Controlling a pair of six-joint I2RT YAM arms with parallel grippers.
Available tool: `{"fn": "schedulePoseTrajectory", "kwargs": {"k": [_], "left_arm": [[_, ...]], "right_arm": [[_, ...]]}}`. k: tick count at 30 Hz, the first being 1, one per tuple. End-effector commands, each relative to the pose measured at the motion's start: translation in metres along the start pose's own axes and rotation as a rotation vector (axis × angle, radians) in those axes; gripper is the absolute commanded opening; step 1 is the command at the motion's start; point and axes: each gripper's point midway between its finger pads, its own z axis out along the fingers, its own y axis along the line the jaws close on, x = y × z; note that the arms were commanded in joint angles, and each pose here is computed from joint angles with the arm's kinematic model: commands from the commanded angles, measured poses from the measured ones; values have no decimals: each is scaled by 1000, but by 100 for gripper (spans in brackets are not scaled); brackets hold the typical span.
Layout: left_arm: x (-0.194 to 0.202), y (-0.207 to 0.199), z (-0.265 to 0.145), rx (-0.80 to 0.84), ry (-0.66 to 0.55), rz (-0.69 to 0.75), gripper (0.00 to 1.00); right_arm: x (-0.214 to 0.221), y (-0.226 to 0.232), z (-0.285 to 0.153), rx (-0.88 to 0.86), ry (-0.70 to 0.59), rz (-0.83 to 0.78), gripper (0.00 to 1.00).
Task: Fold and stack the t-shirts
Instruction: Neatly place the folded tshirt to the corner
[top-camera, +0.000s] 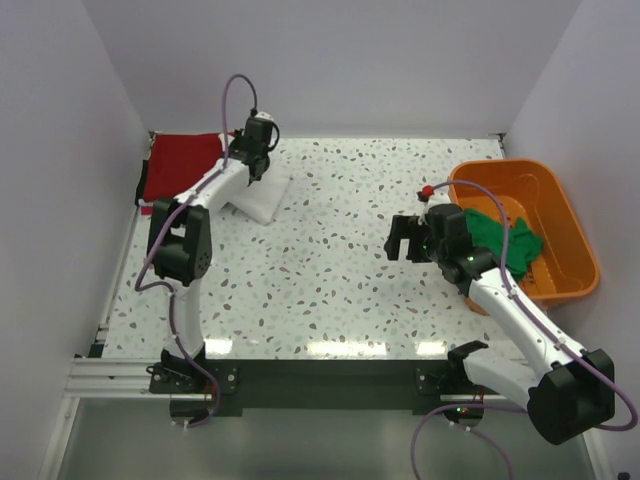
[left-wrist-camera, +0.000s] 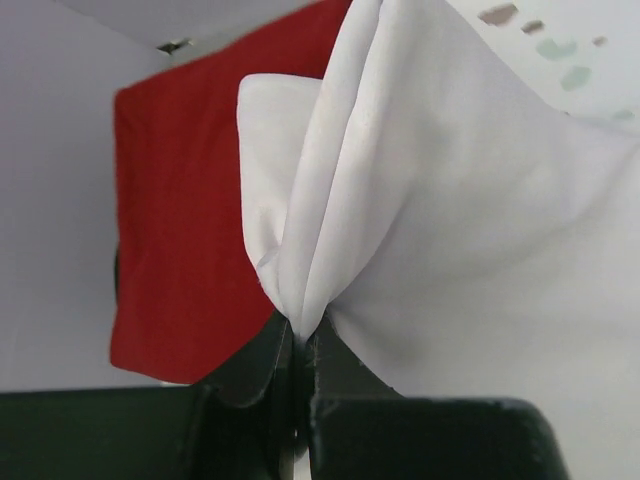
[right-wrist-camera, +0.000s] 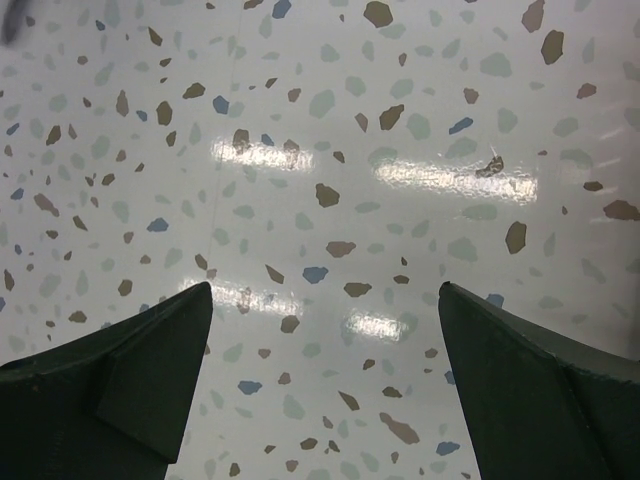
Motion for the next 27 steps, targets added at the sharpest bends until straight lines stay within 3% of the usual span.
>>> {"fn": "schedulePoseTrajectory", "kwargs": {"k": [1, 9, 19, 27], "left_arm": [[-65, 71, -24, -122, -155, -62, 0], [-95, 120, -30, -189, -207, -137, 0], [-105, 167, -40, -204, -242, -165, 0], [-80, 187, -23, -152, -231, -202, 0]], "right_arm": [[-3, -8, 1, 41, -15, -20, 99], [-2, -13, 3, 71, -11, -18, 99], [-5, -17, 0, 96, -33, -5, 99], [-1, -16, 6, 94, -8, 6, 99]]}}
